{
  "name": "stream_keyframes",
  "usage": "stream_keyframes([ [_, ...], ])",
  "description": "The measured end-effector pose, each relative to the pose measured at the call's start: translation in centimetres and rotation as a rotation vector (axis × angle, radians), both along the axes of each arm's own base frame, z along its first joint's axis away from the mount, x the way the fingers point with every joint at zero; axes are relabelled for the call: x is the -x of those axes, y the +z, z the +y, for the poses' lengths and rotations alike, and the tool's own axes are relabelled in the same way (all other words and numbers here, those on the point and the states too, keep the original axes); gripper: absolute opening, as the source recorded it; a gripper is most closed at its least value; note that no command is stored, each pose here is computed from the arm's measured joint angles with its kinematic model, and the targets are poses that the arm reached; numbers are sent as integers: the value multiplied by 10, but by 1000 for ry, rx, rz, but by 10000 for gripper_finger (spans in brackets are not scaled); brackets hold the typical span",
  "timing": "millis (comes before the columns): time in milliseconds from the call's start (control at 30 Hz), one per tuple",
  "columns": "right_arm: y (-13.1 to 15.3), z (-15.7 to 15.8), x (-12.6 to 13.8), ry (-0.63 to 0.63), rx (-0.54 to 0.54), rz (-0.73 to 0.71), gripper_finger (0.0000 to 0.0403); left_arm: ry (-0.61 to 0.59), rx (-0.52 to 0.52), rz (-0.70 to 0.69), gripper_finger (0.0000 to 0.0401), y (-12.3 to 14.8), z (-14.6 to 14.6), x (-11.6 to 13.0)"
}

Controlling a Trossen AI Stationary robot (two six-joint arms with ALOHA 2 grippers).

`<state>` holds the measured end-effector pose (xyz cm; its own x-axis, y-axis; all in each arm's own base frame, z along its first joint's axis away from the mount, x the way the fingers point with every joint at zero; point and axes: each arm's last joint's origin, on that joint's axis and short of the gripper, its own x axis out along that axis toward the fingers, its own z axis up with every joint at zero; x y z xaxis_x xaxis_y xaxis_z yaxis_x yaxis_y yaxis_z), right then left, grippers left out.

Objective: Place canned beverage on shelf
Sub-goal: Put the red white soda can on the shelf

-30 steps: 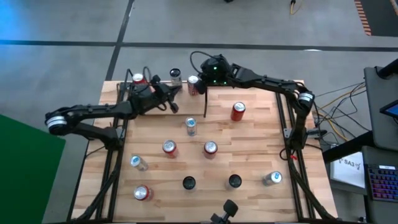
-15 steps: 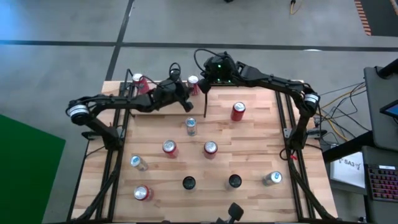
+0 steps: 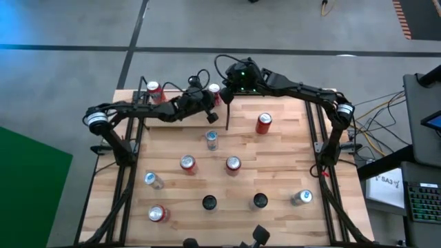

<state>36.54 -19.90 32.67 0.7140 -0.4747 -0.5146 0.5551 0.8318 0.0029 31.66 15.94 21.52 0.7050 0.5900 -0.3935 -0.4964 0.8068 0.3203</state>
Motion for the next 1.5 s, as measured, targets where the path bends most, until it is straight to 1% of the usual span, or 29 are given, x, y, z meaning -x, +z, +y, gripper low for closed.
stream_keyframes([
  [200, -1, 2, -1, 5, -5, 8, 12, 2, -2, 15, 0, -2, 6, -8],
  [600, -1, 7, -3, 19, -5, 13, 12, 61, -34, 24, 0, -1, 17, -5],
  [967, -1, 7, -3, 20, -4, 14, 12, 49, -33, 18, 0, 0, 13, -7],
  [1200, -1, 7, -3, 24, 2, 18, 12, 23, -47, -12, 0, 19, 0, -3],
  [1367, -2, 7, -3, 23, 0, 17, 12, 21, -51, -21, 0, 42, -8, 11],
  [1500, -4, 4, -6, -5, -30, -17, 12, 21, -65, -54, 0, 61, -15, 26],
])
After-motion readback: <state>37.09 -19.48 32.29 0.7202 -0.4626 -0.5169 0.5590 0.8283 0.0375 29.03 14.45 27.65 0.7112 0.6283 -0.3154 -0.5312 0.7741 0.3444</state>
